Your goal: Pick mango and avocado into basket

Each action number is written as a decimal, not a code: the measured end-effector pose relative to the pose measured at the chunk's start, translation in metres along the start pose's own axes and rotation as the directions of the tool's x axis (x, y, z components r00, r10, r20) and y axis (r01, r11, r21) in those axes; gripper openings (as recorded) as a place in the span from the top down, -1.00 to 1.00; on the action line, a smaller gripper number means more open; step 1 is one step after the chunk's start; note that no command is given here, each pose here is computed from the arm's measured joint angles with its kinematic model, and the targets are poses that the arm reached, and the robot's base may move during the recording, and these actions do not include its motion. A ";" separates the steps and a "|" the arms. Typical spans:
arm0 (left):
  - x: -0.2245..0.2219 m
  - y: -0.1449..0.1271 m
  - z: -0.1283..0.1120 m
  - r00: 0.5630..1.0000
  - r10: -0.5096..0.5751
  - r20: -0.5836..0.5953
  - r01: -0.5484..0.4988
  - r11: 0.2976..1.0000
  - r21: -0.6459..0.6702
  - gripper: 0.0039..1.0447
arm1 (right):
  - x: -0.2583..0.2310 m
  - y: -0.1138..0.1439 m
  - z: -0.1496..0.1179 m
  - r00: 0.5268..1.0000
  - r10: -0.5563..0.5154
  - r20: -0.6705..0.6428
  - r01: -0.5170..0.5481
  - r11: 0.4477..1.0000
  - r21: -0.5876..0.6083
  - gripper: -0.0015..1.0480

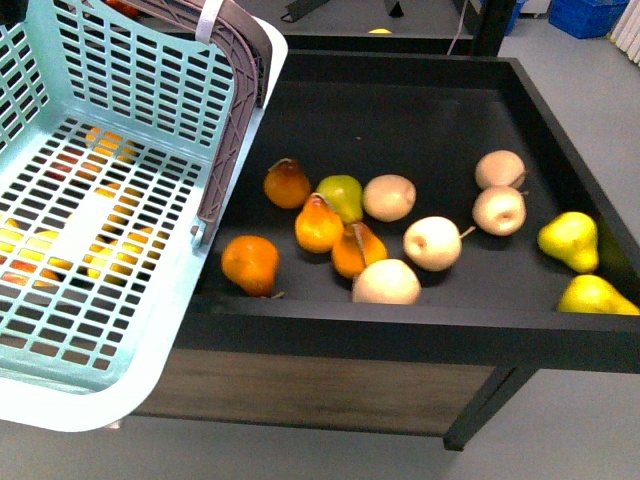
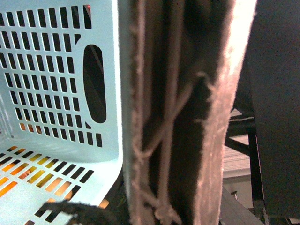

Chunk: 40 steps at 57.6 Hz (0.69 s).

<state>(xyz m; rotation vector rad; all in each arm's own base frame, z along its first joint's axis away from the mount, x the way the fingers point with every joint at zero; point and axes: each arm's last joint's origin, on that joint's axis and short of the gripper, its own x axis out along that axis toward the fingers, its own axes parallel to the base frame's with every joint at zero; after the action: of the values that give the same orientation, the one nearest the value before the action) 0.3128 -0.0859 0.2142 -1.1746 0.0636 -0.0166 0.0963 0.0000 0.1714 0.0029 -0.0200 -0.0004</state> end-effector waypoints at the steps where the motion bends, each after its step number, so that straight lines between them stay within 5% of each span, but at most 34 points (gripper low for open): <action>1: 0.000 0.000 0.000 1.000 0.000 0.000 0.000 1.000 -0.001 0.72 | 0.000 0.000 0.000 1.000 -0.001 0.000 0.001 1.000 0.000 -0.83; 40: 0.000 0.000 0.000 1.000 0.000 -0.001 0.000 1.000 0.000 0.72 | 0.000 0.000 0.000 1.000 0.000 0.000 0.000 1.000 0.000 -0.83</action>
<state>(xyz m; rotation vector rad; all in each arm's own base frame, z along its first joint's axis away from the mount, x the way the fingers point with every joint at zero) 0.3128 -0.0859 0.2142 -1.1750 0.0641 -0.0172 0.0963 0.0000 0.1714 0.0025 -0.0200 -0.0004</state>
